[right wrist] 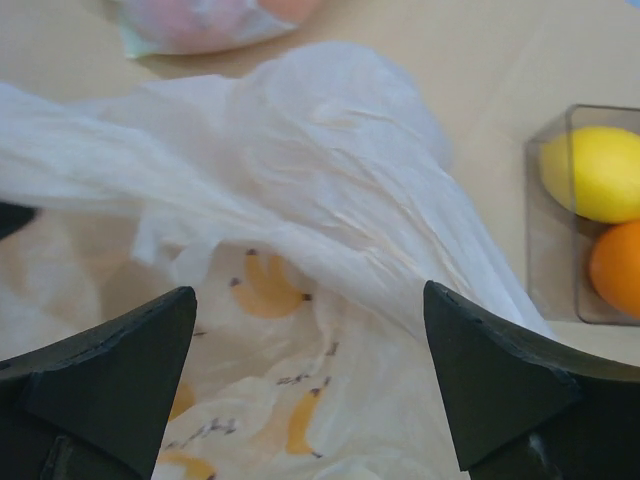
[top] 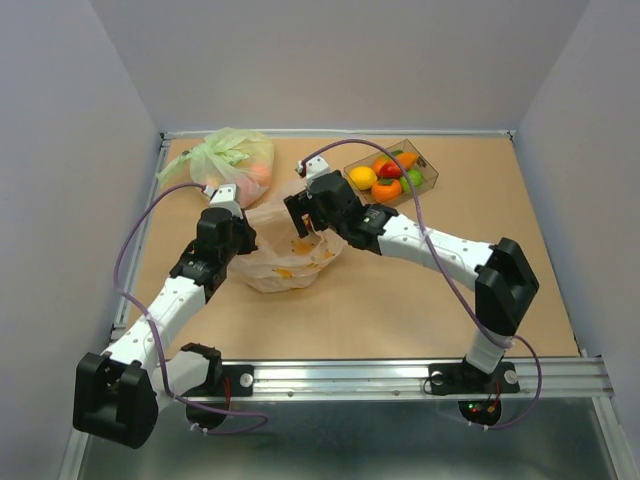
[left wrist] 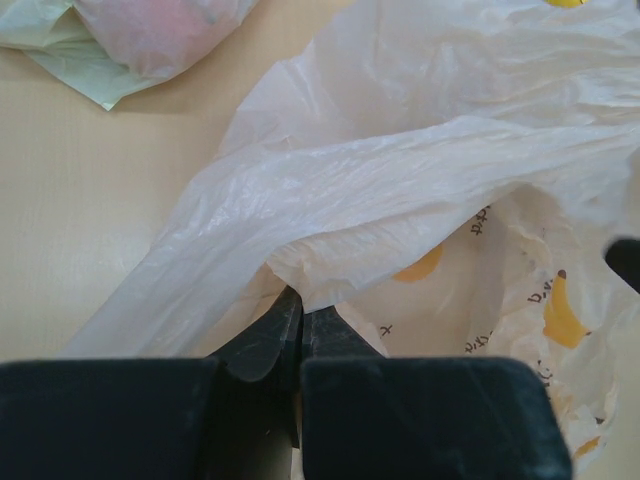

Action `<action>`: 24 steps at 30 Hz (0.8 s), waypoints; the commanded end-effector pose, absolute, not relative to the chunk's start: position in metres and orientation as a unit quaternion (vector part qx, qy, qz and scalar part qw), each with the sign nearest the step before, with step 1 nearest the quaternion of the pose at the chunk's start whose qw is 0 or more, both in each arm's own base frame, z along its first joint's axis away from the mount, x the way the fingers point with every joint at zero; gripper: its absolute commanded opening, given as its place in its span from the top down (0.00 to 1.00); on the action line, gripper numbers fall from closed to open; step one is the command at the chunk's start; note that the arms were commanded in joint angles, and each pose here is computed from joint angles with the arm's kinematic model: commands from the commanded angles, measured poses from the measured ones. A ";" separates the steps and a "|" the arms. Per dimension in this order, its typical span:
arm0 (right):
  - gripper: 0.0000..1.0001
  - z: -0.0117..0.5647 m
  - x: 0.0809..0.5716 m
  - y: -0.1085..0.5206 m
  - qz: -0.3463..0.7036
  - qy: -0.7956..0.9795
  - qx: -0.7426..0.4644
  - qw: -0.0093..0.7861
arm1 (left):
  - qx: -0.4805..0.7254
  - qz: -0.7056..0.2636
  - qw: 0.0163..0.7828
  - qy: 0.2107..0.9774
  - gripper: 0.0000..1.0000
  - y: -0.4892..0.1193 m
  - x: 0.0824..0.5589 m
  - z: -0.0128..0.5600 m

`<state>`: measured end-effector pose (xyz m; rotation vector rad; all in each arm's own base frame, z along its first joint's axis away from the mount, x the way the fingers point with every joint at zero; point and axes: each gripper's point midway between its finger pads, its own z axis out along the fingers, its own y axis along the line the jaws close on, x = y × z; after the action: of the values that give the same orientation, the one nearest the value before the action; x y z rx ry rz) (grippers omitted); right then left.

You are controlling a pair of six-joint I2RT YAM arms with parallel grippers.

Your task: Untie the knot of the plastic bag and take out the fruit

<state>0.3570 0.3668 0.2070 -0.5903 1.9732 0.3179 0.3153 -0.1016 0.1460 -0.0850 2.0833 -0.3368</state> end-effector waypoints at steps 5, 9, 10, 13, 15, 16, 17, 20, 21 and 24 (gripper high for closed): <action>0.00 0.165 0.415 0.323 -0.039 0.833 -0.186 0.520 | -0.025 -0.160 0.517 0.841 0.96 -0.108 0.319 0.163; 0.00 0.127 0.429 0.321 -0.013 0.857 -0.170 0.487 | -0.022 -0.160 0.514 0.842 0.96 -0.108 0.318 0.161; 0.01 0.122 0.429 0.324 -0.003 0.859 -0.174 0.482 | -0.022 -0.161 0.515 0.842 0.96 -0.108 0.319 0.162; 0.08 0.107 0.429 0.335 0.026 0.862 -0.199 0.465 | -0.020 -0.163 0.510 0.844 0.96 -0.110 0.318 0.159; 0.25 0.106 0.427 0.343 0.047 0.861 -0.214 0.459 | -0.017 -0.165 0.508 0.845 0.96 -0.111 0.318 0.158; 0.35 0.109 0.427 0.346 0.052 0.857 -0.224 0.460 | -0.017 -0.166 0.507 0.846 0.96 -0.111 0.318 0.157; 0.60 0.117 0.425 0.352 0.068 0.853 -0.234 0.462 | -0.016 -0.167 0.505 0.847 0.96 -0.112 0.318 0.156; 1.00 0.148 0.420 0.360 0.095 0.833 -0.260 0.479 | -0.016 -0.168 0.501 0.849 0.96 -0.113 0.319 0.153; 1.00 0.173 0.410 0.369 0.121 0.819 -0.271 0.491 | -0.015 -0.170 0.499 0.850 0.96 -0.114 0.319 0.153; 1.00 0.228 0.377 0.389 0.176 0.780 -0.315 0.511 | -0.019 -0.169 0.490 0.855 0.96 -0.115 0.320 0.147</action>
<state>0.4029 0.3412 0.0949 -0.6720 2.1664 0.1543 0.3128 -0.1108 0.1420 -0.0520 2.1038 -0.3892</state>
